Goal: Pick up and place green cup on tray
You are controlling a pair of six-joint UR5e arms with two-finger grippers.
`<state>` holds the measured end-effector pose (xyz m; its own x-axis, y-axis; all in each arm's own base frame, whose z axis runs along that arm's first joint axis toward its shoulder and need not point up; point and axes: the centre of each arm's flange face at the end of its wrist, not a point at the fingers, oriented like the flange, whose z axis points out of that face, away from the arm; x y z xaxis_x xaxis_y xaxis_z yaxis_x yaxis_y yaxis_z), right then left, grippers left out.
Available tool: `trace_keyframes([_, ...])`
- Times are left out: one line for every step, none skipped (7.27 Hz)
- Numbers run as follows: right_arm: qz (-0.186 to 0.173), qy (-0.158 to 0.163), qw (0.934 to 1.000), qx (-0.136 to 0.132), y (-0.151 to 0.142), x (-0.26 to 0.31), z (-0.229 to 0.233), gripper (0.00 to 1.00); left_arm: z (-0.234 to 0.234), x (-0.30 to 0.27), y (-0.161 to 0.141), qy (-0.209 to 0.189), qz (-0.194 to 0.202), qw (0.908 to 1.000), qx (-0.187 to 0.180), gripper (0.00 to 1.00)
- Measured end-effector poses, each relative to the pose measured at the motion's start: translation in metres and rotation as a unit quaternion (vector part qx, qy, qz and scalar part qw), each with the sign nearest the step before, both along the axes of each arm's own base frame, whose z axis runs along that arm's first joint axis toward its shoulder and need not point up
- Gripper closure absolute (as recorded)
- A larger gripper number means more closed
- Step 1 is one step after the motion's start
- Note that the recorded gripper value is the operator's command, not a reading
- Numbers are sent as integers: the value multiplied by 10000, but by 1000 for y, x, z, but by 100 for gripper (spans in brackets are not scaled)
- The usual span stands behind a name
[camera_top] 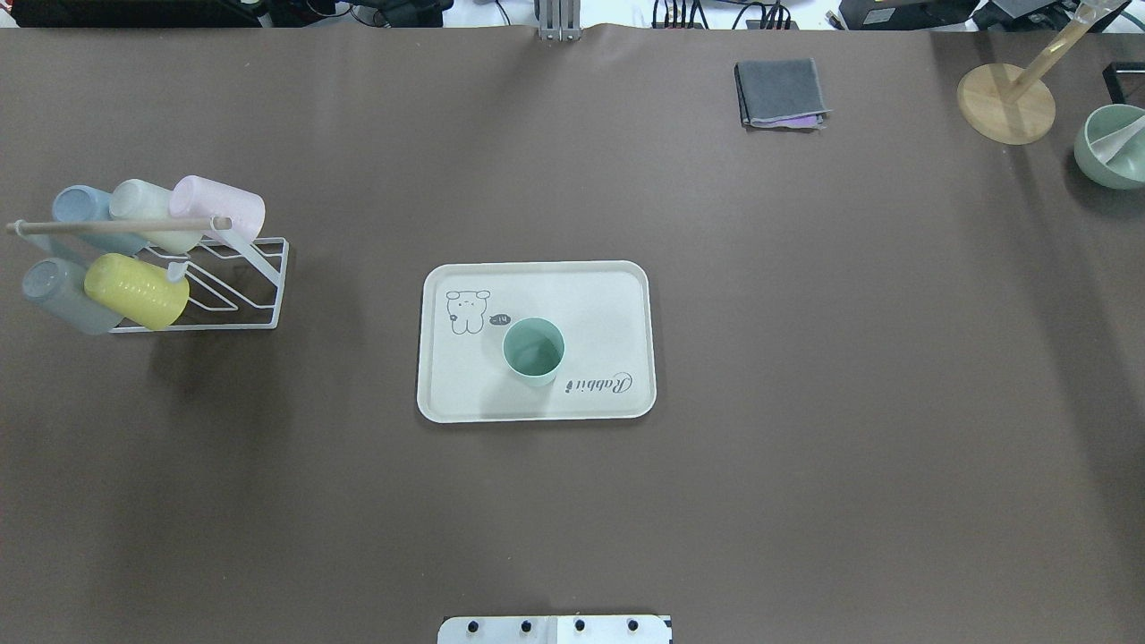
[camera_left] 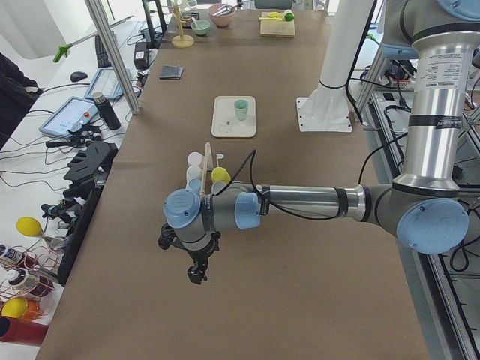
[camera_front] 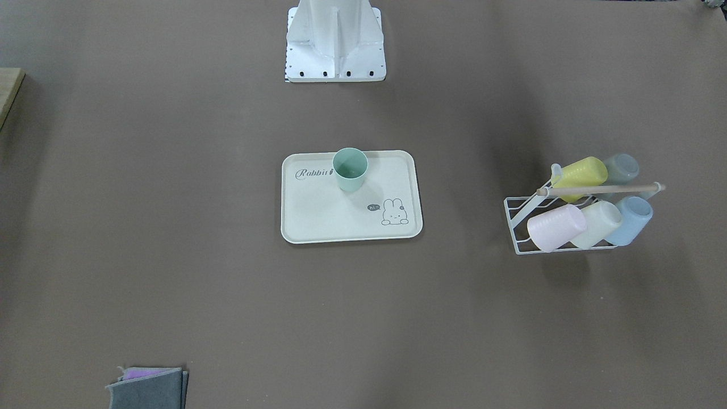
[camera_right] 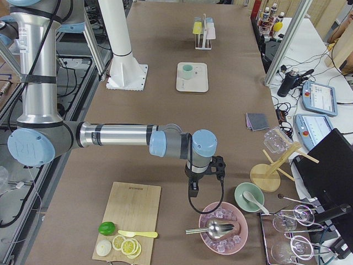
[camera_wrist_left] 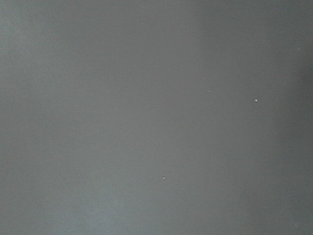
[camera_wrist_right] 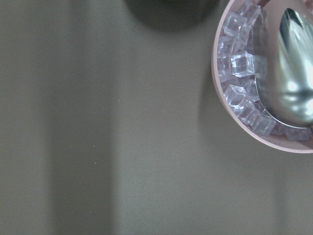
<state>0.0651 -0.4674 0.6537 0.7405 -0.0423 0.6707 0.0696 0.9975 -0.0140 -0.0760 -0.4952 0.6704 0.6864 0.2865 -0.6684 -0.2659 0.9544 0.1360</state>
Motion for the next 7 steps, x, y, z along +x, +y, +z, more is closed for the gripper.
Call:
trace_keyframes([0,2,10000,-1,0,0,0,0,1,0,0,-2,2,10000,-9,2])
trace_keyframes([0,4,10000,-1,0,0,0,0,1,0,0,-3,3,10000,-15,2])
trace_keyframes([0,4,10000,-1,0,0,0,0,2,0,1,-1,3,10000,-22,2])
trace_keyframes([0,4,10000,-1,0,0,0,0,4,0,1,2,2,10000,-36,2])
trace_keyframes([0,4,10000,-1,0,0,0,0,5,0,2,5,3,10000,-50,2])
trace_keyframes([1,3,10000,-2,0,0,0,0,6,0,2,5,4,10000,-61,2])
trace_keyframes([2,2,10000,-3,0,0,0,0,7,0,3,6,6,10000,-71,2])
